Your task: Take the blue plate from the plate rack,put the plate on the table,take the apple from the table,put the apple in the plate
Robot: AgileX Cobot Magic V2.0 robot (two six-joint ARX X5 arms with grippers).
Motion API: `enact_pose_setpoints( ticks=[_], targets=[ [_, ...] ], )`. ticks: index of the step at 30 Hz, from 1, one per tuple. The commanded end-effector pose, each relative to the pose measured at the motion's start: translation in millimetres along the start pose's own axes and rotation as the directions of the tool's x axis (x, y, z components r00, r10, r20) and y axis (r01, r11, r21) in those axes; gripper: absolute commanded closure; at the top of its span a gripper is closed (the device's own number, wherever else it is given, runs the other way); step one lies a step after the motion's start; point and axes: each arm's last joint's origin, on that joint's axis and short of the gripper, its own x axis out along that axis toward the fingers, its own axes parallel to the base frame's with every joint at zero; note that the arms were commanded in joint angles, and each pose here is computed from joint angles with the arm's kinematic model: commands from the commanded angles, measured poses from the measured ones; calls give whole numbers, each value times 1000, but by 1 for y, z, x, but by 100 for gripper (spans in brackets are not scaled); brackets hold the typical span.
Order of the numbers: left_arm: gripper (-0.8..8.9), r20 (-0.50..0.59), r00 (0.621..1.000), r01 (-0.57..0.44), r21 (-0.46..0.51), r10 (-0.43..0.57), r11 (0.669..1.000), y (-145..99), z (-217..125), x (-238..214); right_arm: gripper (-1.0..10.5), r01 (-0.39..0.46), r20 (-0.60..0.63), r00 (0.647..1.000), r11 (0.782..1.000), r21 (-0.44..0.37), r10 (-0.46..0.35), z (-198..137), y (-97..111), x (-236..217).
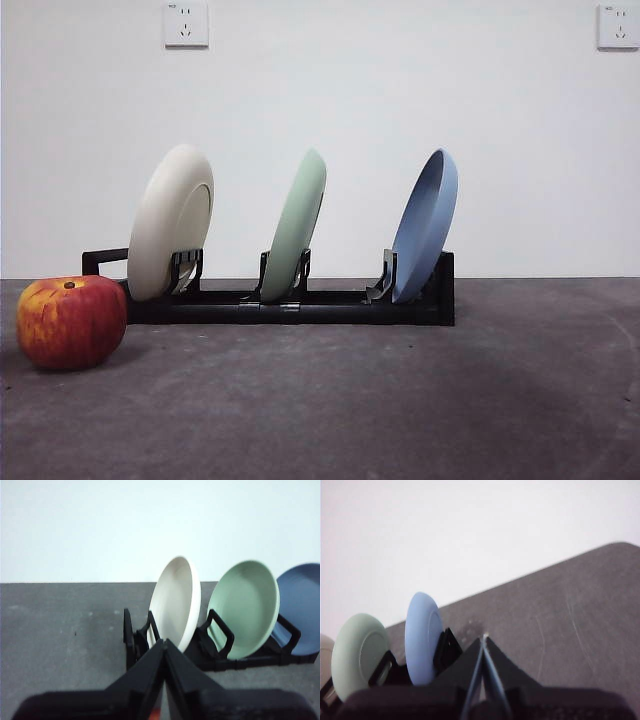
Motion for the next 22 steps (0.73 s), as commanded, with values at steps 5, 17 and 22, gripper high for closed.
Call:
enact_pose_setpoints(
  ticks=[5,17,22],
  targets=[
    [818,-23,1000,1,-38,-2,999,-1,22,14,946,77,-213,974,997,6,-74,37,14,-8],
    [819,-235,952,123,-290,-195,949,-3,33,52,946,129,-445,889,992,16,-108,61,21,15],
    [819,-358,897,131,-343,-258,930,-4,54,75,946,74,-547,837,996,55,-32,61,23,34]
  ],
)
